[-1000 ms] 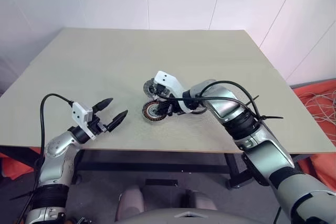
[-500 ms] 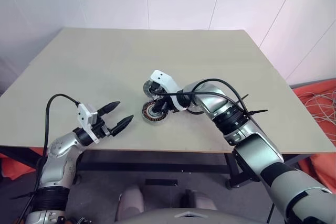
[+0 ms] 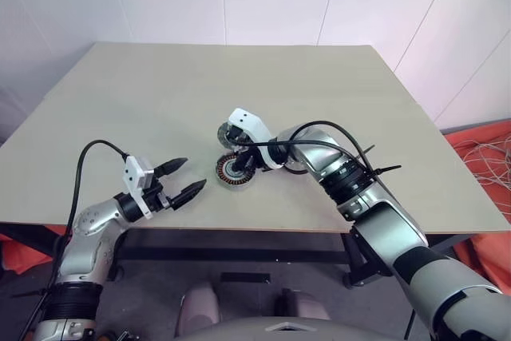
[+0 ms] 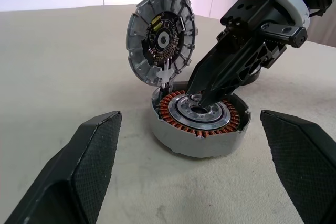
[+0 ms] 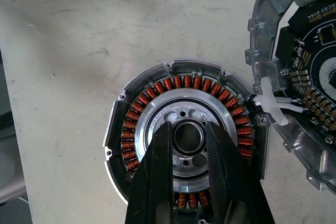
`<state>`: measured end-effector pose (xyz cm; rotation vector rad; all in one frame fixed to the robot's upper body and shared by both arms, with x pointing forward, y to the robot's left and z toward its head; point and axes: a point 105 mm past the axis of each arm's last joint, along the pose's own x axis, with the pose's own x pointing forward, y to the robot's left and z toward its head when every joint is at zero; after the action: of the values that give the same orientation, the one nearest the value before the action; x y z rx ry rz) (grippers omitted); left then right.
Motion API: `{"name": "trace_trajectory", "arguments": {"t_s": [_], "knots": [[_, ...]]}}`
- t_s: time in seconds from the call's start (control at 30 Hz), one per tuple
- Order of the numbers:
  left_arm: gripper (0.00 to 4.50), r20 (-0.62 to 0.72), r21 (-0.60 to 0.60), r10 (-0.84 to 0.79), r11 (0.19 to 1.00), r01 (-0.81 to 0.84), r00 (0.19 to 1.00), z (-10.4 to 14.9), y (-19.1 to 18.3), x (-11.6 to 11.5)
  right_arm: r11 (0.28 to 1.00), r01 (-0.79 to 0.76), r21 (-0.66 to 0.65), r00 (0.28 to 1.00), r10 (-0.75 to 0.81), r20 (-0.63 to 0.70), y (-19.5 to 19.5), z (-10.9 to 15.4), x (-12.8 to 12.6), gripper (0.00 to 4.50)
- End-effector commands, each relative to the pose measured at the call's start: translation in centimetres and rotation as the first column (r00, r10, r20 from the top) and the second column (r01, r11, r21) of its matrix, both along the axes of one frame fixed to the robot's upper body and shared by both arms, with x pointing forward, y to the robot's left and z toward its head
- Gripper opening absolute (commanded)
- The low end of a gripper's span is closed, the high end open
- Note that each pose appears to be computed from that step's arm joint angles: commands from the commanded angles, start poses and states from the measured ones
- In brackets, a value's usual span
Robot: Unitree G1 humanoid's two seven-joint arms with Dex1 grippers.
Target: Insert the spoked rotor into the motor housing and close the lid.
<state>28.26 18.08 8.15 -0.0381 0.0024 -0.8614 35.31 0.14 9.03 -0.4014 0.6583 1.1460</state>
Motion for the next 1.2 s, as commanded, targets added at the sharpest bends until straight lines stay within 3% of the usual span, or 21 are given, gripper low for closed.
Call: {"name": "trace_trajectory", "arguments": {"t_s": [0.03,1.2], "knots": [[4.5,0.055,0.024,-0.011,1.0,0.009,0.998,1.4,-0.1,0.4,1.0,-0.013,0.019,0.999,0.012,0.035,0.5,1.1,0.2,0.58],[4.5,0.075,0.036,-0.006,0.999,0.004,0.997,1.5,0.0,0.6,1.0,0.002,0.009,1.0,-0.002,-0.007,0.1,-0.3,0.0,0.58]]}}
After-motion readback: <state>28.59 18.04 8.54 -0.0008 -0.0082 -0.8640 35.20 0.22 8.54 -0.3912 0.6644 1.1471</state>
